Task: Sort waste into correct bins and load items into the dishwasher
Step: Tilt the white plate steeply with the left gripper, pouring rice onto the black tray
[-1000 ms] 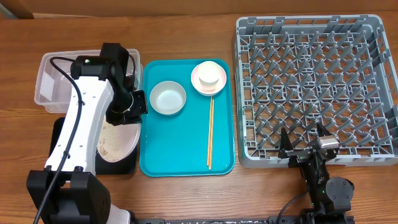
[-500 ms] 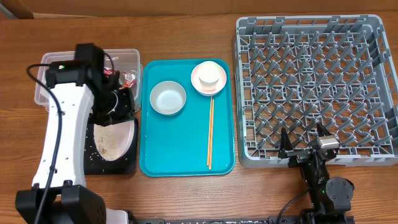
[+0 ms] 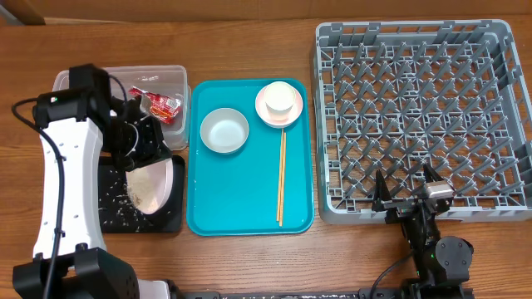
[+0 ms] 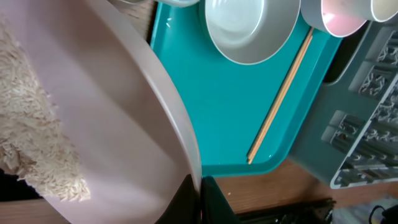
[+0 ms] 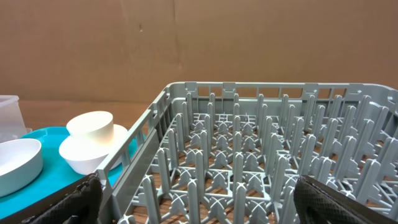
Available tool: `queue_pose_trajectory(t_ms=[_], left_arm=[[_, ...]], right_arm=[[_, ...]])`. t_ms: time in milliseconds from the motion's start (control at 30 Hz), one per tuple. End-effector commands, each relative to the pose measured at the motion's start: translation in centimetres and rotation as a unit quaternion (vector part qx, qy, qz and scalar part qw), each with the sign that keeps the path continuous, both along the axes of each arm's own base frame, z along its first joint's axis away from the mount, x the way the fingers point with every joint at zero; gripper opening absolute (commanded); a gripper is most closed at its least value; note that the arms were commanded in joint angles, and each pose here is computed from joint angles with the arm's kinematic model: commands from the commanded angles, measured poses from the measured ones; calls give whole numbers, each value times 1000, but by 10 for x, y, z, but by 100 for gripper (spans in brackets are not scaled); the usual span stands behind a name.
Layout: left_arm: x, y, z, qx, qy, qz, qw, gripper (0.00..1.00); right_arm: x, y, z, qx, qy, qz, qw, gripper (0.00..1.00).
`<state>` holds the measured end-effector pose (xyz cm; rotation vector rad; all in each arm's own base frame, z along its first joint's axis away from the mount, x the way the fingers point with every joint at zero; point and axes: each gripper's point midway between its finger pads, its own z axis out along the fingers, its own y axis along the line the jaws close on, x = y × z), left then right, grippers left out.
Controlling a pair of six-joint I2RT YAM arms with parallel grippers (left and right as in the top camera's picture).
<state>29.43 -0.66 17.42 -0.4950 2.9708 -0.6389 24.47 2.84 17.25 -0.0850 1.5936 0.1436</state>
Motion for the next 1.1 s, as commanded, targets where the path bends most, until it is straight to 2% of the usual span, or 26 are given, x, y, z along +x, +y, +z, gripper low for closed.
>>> queue_pose_trajectory(t_ms=[0, 200, 567, 1067], left_arm=[[-4, 0, -2, -27, -14, 2, 1000, 4], [-7, 6, -10, -58, -20, 8, 998, 4], [-1, 2, 9, -108, -75, -2, 991, 4], [-3, 31, 52, -229, -188, 38, 954, 4]], right_arm=[[0, 0, -2, 2, -2, 0, 1000, 100], [0, 0, -2, 2, -2, 0, 1000, 100], [0, 0, -2, 2, -2, 0, 1000, 100], [0, 0, -2, 2, -2, 0, 1000, 99]])
